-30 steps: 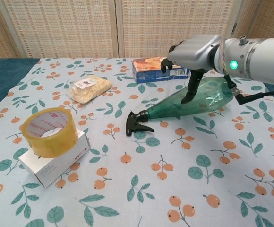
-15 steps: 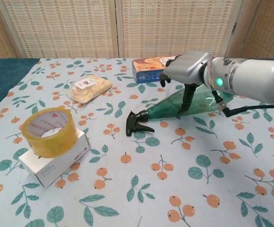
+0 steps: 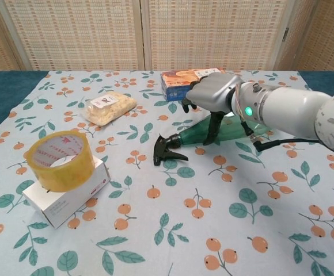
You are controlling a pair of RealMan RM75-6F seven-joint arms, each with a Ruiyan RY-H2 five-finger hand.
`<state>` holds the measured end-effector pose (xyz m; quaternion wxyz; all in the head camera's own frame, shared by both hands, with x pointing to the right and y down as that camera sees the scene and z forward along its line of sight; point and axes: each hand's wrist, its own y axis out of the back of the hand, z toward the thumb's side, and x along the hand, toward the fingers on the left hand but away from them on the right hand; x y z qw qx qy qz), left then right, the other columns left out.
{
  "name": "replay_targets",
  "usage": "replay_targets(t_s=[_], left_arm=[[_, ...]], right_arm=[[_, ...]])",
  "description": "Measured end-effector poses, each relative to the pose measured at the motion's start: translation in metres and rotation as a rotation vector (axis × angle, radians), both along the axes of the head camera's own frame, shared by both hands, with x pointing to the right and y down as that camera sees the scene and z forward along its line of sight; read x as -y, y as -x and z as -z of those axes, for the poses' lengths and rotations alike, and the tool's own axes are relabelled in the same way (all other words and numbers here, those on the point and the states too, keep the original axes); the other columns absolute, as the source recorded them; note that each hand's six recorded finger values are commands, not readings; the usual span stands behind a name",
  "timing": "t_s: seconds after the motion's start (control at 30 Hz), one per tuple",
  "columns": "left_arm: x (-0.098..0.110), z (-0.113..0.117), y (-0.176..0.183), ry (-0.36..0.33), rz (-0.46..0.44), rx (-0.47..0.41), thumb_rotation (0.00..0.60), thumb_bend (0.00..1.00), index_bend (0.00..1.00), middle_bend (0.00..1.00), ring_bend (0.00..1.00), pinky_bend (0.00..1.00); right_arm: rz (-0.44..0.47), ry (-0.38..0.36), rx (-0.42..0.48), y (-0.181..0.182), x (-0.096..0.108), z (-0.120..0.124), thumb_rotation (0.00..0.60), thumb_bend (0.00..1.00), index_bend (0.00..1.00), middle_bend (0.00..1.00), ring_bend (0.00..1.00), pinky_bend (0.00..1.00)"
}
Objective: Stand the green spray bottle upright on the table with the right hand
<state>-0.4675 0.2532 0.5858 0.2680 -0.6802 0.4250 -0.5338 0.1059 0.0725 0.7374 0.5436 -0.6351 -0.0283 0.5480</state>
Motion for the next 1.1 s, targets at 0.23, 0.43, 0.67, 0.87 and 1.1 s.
replay_targets(t_s=[0.23, 0.43, 0.67, 0.87, 1.1], left_arm=[[0.000, 0.001, 0.001, -0.001, 0.008, -0.010, 0.600, 0.28, 0.00, 0.00, 0.00, 0.09], [0.002, 0.003, 0.003, -0.009, 0.020, -0.023, 0.600, 0.28, 0.00, 0.00, 0.00, 0.10], [0.001, 0.004, 0.005, -0.010, 0.025, -0.029, 0.600, 0.28, 0.00, 0.00, 0.00, 0.10], [0.000, 0.004, 0.005, -0.007, 0.025, -0.032, 0.600, 0.28, 0.00, 0.00, 0.00, 0.10], [0.000, 0.003, 0.006, 0.000, 0.029, -0.037, 0.600, 0.28, 0.00, 0.00, 0.00, 0.10]], right_arm=[[0.006, -0.001, -0.015, 0.006, 0.002, -0.009, 0.600, 0.00, 0.27, 0.24, 0.00, 0.09], [0.028, -0.006, 0.001, 0.022, 0.001, -0.010, 0.600, 0.00, 0.32, 0.28, 0.02, 0.11], [0.036, -0.014, -0.008, 0.025, -0.001, -0.020, 0.600, 0.00, 0.38, 0.32, 0.06, 0.13], [0.044, -0.014, -0.036, 0.023, -0.004, -0.029, 0.600, 0.00, 0.44, 0.36, 0.10, 0.16], [0.061, -0.039, -0.024, 0.028, -0.005, -0.031, 0.600, 0.00, 0.65, 0.51, 0.29, 0.26]])
